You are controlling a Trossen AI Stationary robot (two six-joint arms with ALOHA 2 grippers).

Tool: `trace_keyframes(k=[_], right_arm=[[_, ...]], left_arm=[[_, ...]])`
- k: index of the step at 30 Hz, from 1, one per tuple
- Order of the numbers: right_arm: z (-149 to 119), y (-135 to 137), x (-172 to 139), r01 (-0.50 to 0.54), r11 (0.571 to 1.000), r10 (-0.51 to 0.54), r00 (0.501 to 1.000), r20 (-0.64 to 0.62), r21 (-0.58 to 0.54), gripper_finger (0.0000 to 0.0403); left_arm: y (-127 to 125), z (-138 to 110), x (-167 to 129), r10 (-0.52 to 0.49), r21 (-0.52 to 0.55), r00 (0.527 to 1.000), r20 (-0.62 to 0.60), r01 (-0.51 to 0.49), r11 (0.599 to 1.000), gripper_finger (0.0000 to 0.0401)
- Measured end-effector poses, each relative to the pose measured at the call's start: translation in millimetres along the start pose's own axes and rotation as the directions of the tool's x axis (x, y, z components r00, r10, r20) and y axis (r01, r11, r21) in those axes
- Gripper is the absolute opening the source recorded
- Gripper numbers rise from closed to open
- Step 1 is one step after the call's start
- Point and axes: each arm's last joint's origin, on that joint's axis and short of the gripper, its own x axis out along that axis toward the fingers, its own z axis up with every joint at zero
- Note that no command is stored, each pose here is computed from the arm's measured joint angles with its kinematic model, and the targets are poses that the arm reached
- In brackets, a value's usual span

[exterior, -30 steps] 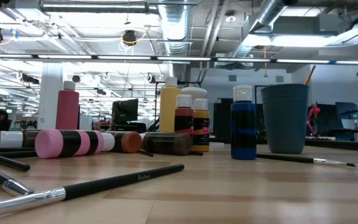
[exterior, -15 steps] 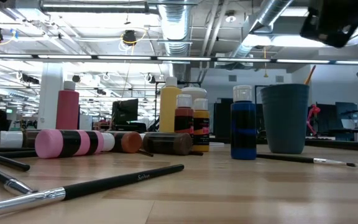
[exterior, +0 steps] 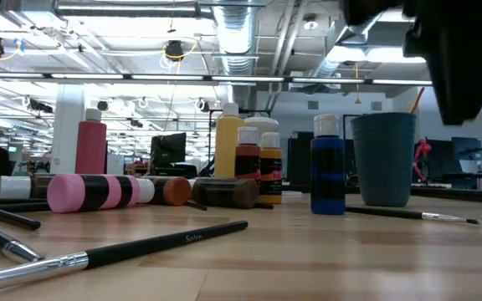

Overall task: Pick & Place Paint Supplies
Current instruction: Put the black silver paintbrush into the blue cup

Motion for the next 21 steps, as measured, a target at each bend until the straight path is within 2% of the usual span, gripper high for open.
trace_keyframes(k=[3, 10, 16, 21], right_arm=[[9, -1, 10, 0.03, 0.999, -0.029, 0.999, -0.021, 0.021, 0.0113], [21, -13, 11, 0.062, 0.996, -0.064, 0.998, 0.026, 0.064, 0.0113], [15, -11, 15, 0.082, 0.994, -0.082, 0.997, 0.006, 0.067, 0.0114], [5, -13, 37, 0.05, 0.996, -0.049, 0.999, -0.008, 0.076, 0.0113]], left_arm=[[0, 1, 0, -0.003, 0.003, 1.0, 0.004, 0.003, 1.0, 0.0284], [1, 7, -4, -0.107, 0.005, 0.993, 0.042, 0.107, 0.994, 0.0285], [0, 9, -5, -0.134, 0.01, 0.99, 0.052, 0.133, 0.991, 0.0285], [0, 12, -4, -0.137, 0.024, 0.989, 0.062, 0.136, 0.99, 0.0285]])
